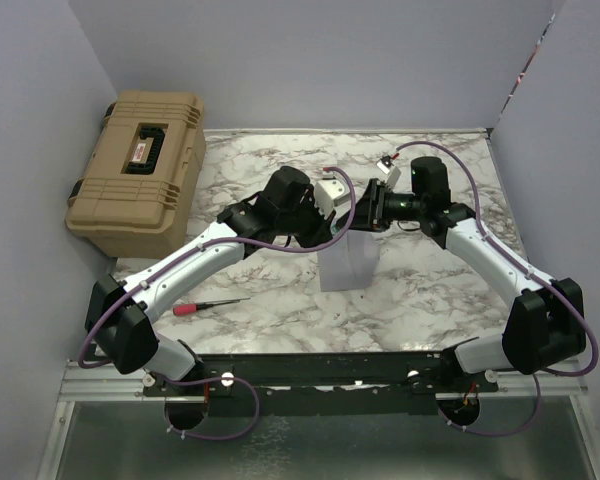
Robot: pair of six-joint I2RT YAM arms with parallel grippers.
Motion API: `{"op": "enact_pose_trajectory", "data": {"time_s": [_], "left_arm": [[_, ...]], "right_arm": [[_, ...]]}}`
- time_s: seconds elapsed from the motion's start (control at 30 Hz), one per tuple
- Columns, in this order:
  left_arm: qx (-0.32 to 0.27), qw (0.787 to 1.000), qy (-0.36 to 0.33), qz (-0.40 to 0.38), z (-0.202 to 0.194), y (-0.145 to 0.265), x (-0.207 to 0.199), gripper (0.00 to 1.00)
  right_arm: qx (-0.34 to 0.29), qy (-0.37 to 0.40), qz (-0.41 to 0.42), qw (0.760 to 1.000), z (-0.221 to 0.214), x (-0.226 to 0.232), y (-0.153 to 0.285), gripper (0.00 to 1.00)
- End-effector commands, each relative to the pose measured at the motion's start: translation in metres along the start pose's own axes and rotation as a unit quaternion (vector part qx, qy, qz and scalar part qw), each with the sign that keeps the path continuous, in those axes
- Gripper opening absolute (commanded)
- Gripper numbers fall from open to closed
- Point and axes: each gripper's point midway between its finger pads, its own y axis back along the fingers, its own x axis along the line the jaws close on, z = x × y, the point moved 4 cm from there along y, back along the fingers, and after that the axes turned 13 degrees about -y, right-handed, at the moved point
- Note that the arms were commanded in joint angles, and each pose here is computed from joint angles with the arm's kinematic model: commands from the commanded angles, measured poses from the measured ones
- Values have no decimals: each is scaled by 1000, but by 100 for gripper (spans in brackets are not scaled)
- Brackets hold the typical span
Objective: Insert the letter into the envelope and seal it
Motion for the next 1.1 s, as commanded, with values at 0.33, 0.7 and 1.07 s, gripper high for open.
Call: {"op": "enact_pose_trajectory", "data": {"time_s": [0.33, 0.7, 1.07], "left_arm": [[-11, 1000, 10, 5, 14, 3, 3, 50], [7, 1000, 5, -30, 1, -10, -3, 17], [50, 997, 0, -53, -17, -1, -12, 0]], "right_arm": [[17, -6, 36, 999, -5, 14, 2, 0], [24, -16, 49, 998, -11, 23, 8, 0], [-32, -24, 21, 999, 16, 24, 31, 0]]}}
